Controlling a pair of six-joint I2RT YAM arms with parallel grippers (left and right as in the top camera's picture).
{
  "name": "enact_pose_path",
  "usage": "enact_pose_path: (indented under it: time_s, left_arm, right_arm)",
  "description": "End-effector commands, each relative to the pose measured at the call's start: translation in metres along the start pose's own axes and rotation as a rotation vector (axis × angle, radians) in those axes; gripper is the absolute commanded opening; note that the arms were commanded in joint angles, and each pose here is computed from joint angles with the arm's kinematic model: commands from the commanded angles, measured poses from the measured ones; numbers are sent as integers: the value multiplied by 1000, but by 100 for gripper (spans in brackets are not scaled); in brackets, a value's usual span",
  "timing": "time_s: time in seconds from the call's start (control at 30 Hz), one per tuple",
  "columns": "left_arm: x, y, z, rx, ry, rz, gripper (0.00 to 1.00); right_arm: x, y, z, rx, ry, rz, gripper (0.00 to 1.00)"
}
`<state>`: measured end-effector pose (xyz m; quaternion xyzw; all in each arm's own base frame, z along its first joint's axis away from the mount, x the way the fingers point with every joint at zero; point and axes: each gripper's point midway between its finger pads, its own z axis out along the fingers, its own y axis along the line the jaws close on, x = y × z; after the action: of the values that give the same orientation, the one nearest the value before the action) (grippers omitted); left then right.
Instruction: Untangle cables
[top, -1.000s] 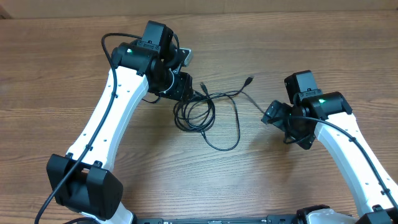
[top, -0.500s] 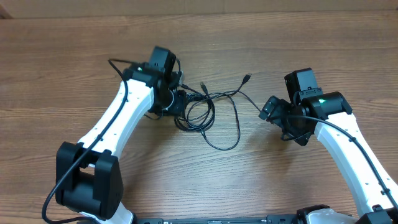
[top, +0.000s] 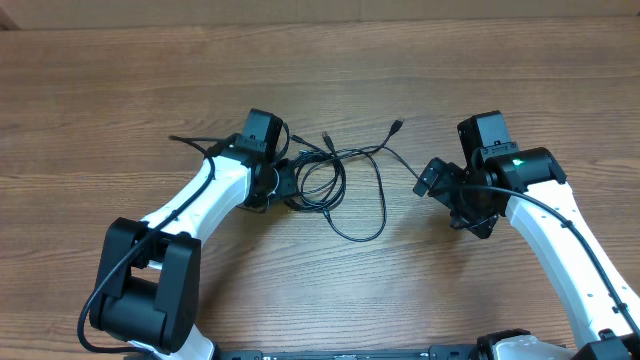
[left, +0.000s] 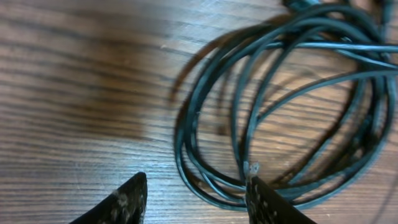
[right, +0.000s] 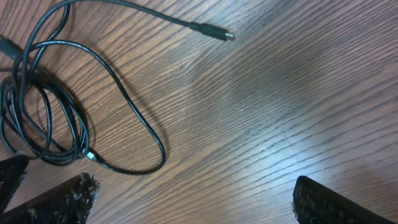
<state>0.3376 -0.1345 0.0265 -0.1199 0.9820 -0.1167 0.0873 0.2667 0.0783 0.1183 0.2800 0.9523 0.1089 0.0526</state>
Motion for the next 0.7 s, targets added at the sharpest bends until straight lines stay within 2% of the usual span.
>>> enact_pose_path:
  time_s: [0.0,0.13,0.3,0.47,0.67]
  left_arm:
    - [0,14,8,-55,-24,-89,47]
    - [0,13,8,-55,-25,-88,39]
    - [-1,14,8,-59,-32,-92,39]
    - [-6,18,8,-80,-62,-147,35]
    - [-9,15,8,-69,-74,-145,36]
  right_arm:
    - [0,3,-3,-16,2,-5,100]
    - [1,3,-3,-15,4,-4,100]
    - [2,2,-3,-10,9,-3,100]
    - [4,-1,-3,-1,19,-1,100]
    - [4,-1,-3,0,19,-1,100]
